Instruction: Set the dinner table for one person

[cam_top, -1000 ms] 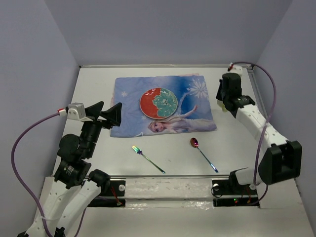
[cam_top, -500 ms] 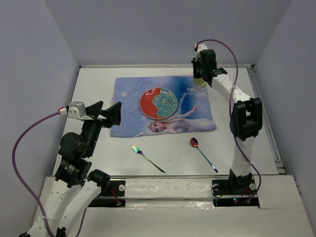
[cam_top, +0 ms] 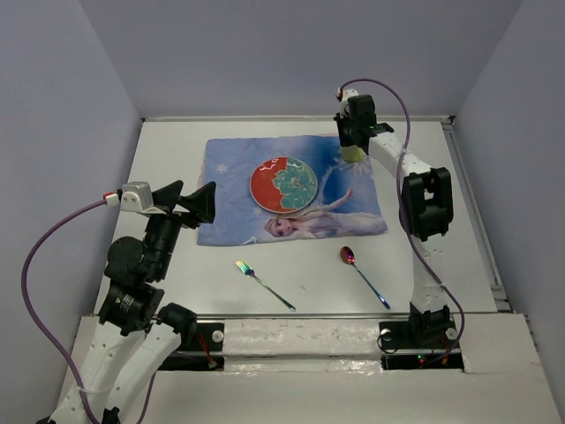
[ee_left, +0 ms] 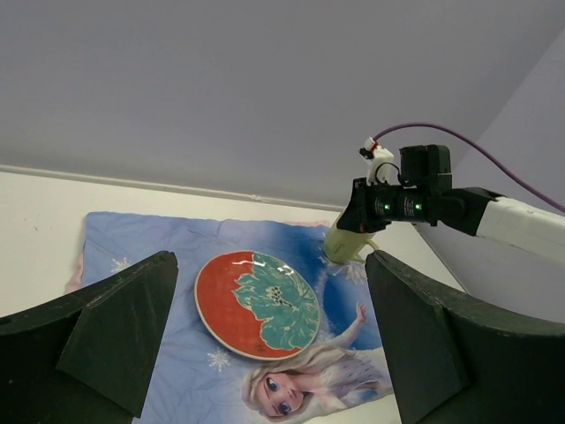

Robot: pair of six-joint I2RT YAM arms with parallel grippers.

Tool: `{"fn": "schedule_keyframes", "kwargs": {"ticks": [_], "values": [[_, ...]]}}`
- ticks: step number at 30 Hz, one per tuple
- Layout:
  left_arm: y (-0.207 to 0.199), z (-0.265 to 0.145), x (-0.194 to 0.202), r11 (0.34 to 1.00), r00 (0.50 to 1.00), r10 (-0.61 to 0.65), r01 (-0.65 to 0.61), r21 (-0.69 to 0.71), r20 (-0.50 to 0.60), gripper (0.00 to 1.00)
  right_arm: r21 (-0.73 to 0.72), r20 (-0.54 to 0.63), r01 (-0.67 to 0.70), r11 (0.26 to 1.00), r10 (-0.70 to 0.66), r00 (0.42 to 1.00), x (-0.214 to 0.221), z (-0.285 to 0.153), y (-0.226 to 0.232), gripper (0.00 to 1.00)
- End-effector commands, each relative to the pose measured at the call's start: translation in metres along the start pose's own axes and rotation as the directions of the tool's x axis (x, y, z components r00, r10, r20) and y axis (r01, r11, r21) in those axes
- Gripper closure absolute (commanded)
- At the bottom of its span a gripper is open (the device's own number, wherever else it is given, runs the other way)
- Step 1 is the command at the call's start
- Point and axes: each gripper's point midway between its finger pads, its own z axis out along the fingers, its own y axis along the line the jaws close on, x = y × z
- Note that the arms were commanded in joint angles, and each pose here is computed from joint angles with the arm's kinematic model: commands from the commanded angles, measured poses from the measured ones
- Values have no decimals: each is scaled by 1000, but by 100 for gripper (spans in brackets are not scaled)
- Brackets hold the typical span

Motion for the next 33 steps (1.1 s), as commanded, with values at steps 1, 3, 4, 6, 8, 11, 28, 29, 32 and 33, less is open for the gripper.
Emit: {"fn": "schedule_keyframes", "kwargs": {"ticks": [1, 3, 4, 6, 8, 11, 28, 29, 32, 33], "values": [[-4, 3, -10, 1000, 999, -1, 0, 19, 38, 1, 51, 115, -4, 999, -2, 993, -44, -11, -9, 54], [-4, 3, -10, 1000, 999, 0, -1, 19, 38, 1, 53, 137, -16, 998, 8, 991, -56, -24, -11, 40], [-4, 3, -9, 1000, 999, -1, 0, 19, 37, 1, 46, 140, -16, 999, 10, 990, -60, -30, -5, 25], [-3, 3, -9, 1000, 999, -1, 0, 16, 38, 1, 38, 159, -16, 999, 9, 987, -71, -44, 0, 19], [-2, 3, -10, 1000, 999, -3, 3, 12, 40, 1, 9, 202, -31, 999, 28, 979, -91, -71, 7, 17], [-2, 2, -11, 1000, 999, -3, 3, 9, 45, 1, -68, 247, -66, 996, 80, 966, -106, -115, 27, 16], [1, -4, -20, 1000, 997, -19, 20, -6, 76, 1, -588, -30, -8, 809, -12, 999, 158, -309, 302, 49], [1, -4, -20, 1000, 997, -16, 17, -8, 75, 1, -562, -27, 6, 827, -26, 999, 165, -309, 303, 50], [2, -3, -19, 1000, 997, -19, 19, -12, 73, 1, -557, -64, 51, 829, -104, 993, 189, -309, 317, 54], [2, -2, -18, 1000, 997, -18, 19, -12, 70, 1, -554, -89, 56, 831, -126, 988, 199, -302, 322, 54]]}}
